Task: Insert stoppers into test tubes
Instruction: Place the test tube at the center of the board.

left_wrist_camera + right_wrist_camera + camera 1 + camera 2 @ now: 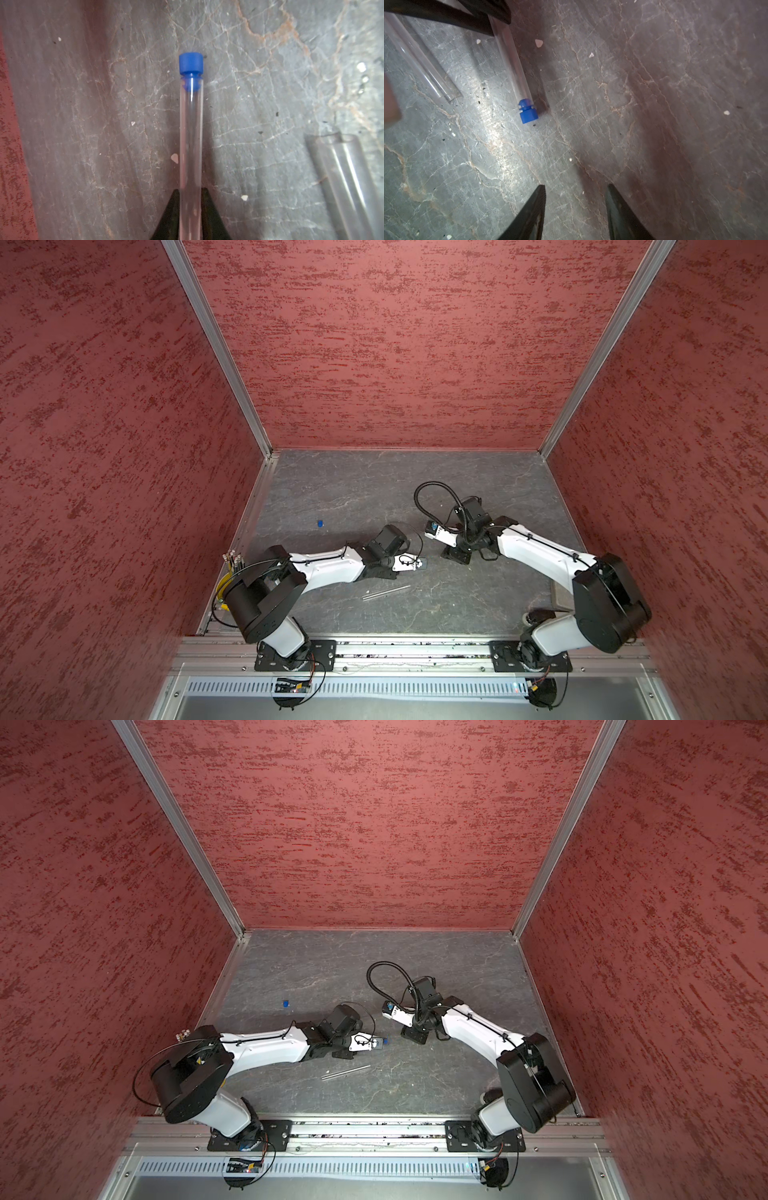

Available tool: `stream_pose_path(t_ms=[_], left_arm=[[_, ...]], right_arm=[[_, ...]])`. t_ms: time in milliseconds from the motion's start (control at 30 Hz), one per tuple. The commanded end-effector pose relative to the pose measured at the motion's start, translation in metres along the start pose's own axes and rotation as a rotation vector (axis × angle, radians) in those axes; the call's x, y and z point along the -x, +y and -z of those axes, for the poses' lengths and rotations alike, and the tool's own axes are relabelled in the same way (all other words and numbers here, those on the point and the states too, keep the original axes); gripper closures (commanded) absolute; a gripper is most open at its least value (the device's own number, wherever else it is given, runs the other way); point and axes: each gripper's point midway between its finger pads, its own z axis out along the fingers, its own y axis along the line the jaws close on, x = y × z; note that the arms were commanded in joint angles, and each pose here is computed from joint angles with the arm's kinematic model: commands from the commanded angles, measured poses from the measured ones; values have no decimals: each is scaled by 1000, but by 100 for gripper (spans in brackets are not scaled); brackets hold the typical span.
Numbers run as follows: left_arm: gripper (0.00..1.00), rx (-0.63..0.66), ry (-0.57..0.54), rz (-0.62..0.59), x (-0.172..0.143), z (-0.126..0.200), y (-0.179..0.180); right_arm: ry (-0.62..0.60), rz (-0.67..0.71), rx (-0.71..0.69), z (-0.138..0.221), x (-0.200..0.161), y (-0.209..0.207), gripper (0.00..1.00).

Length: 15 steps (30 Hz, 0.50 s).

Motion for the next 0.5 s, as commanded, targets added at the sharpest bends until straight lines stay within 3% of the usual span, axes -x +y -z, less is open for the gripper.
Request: stream_pose_path(t_ms=[0, 467], left_arm=[[80, -44, -8, 35, -1, -5, -7], [76, -104, 5, 90, -9, -14, -14]], right_arm=[[1, 11, -15, 5, -3, -1, 50], [-6, 6, -11, 5, -1, -1, 50]])
